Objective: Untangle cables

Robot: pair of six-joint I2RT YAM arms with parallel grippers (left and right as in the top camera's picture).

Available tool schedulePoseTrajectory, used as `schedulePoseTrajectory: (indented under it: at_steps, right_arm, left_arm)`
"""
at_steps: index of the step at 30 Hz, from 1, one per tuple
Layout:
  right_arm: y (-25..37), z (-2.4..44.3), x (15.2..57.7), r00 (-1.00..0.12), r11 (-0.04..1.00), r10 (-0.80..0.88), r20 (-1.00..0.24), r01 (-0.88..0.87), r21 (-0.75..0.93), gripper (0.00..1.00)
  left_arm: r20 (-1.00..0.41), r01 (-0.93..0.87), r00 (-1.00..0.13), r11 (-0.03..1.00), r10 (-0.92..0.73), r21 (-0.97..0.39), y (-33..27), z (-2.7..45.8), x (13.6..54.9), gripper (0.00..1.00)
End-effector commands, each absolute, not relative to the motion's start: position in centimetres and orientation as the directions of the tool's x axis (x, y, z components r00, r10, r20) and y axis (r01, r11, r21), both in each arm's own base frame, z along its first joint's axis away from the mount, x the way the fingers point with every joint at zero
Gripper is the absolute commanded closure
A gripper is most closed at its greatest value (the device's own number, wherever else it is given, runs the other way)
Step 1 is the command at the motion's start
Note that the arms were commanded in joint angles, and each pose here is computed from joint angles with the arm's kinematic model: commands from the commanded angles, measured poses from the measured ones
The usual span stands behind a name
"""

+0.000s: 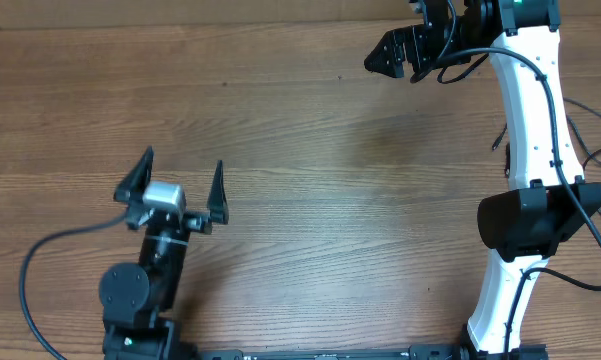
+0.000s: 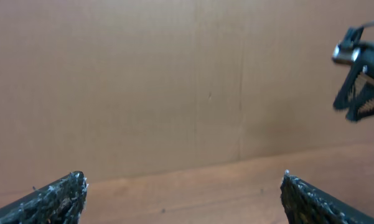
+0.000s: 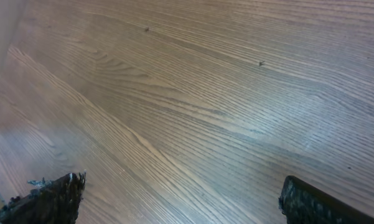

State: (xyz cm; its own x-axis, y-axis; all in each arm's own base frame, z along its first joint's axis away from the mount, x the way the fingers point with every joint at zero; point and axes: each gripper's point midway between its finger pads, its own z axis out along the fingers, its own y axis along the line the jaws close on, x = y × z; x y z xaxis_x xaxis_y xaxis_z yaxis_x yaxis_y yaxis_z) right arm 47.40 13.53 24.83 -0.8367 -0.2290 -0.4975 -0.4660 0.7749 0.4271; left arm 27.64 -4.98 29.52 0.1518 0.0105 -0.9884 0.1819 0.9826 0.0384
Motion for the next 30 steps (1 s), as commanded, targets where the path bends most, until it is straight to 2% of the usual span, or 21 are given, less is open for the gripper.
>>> schedulePoseTrajectory:
  at_steps: [1, 7, 9, 14, 18, 30]
  right_arm:
    - [13.6, 25.4, 47.2, -0.825, 0.765, -0.234, -0.514, -0.483, 0.426, 0.00]
    - [13.6, 25.4, 47.2, -0.825, 0.765, -0.234, -0.514, -0.483, 0.426, 0.00]
    - [13.6, 25.4, 47.2, -0.825, 0.765, -0.235, -0.514, -0.483, 0.426, 0.00]
    - [13.6, 25.4, 47.2, -0.825, 0.765, -0.234, -0.514, -0.483, 0.426, 0.00]
    - [13.6, 25.4, 47.2, -0.825, 0.765, -0.235, -0.514, -0.483, 0.426, 0.00]
    - [13.6, 25.4, 47.2, -0.825, 0.765, -0.234, -0.514, -0.483, 0.426, 0.00]
  left_arm:
    - [-0.986, 0.153, 0.163, 0.987, 0.030, 0.055, -4.1, 26.7, 26.5, 0.00]
    - [-0.985, 0.128, 0.157, 0.991, -0.070, -0.050, -2.9, 22.5, 25.8, 0.00]
    - [-0.988, 0.120, 0.107, 0.988, -0.111, -0.098, -2.6, 20.7, 25.7, 0.00]
    - [-0.993, 0.083, 0.026, 0.990, -0.118, -0.115, -1.8, 18.5, 25.4, 0.00]
    - [-0.988, 0.038, -0.106, 0.992, -0.113, -0.118, -1.1, 15.1, 24.8, 0.01]
    - [-0.991, 0.006, -0.079, 0.994, -0.106, -0.107, -0.1, 15.6, 24.6, 0.00]
